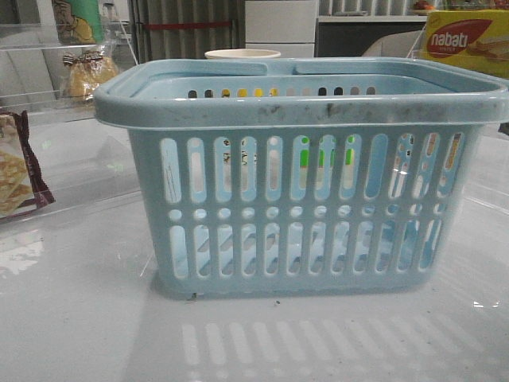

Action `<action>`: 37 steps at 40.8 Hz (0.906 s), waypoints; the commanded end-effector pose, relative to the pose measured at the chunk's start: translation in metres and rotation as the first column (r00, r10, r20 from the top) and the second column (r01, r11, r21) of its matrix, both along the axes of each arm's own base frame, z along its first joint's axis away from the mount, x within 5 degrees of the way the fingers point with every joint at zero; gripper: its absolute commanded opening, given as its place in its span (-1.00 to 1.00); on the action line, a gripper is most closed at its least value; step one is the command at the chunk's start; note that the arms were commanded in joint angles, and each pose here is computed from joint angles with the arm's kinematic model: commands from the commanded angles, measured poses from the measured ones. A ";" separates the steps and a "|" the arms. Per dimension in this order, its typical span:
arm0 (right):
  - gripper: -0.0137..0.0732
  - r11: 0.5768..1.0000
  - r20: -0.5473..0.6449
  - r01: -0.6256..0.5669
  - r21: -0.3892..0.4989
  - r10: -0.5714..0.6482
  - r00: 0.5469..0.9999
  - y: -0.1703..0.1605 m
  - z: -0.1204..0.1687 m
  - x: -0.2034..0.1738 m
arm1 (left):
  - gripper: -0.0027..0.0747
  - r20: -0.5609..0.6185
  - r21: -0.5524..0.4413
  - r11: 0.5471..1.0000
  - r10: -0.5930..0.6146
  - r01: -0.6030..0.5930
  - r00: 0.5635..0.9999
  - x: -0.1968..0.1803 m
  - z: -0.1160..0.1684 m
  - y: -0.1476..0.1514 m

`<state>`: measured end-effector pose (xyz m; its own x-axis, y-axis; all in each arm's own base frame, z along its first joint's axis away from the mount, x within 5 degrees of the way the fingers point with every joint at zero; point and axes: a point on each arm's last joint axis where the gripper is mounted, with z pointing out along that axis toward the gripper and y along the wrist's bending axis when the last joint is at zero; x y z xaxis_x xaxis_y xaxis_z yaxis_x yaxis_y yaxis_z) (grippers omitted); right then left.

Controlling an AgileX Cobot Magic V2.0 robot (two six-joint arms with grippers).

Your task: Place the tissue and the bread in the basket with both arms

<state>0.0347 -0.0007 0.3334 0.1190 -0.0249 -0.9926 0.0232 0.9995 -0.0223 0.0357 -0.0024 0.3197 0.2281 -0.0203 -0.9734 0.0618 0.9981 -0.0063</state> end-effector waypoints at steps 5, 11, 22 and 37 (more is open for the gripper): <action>-0.56 1.000 -0.096 0.013 -0.014 -0.014 0.995 -0.001 0.050 0.015 | -0.69 -0.080 -0.005 1.000 -0.007 0.007 0.997 0.015 0.051 -0.001; -0.56 1.000 -0.221 0.012 -0.011 -0.014 0.975 -0.002 0.054 0.032 | -0.69 -0.280 0.013 1.000 -0.010 0.014 0.960 0.035 0.053 -0.003; -0.56 1.000 -0.441 0.012 -0.007 -0.014 0.897 -0.002 0.034 0.055 | -0.69 -0.613 0.074 0.996 0.013 0.040 0.790 0.067 0.021 -0.005; -0.53 1.000 -0.619 0.013 -0.004 -0.012 0.785 -0.003 0.016 0.065 | -0.69 -0.727 0.071 0.996 0.015 0.053 0.687 0.086 0.003 -0.006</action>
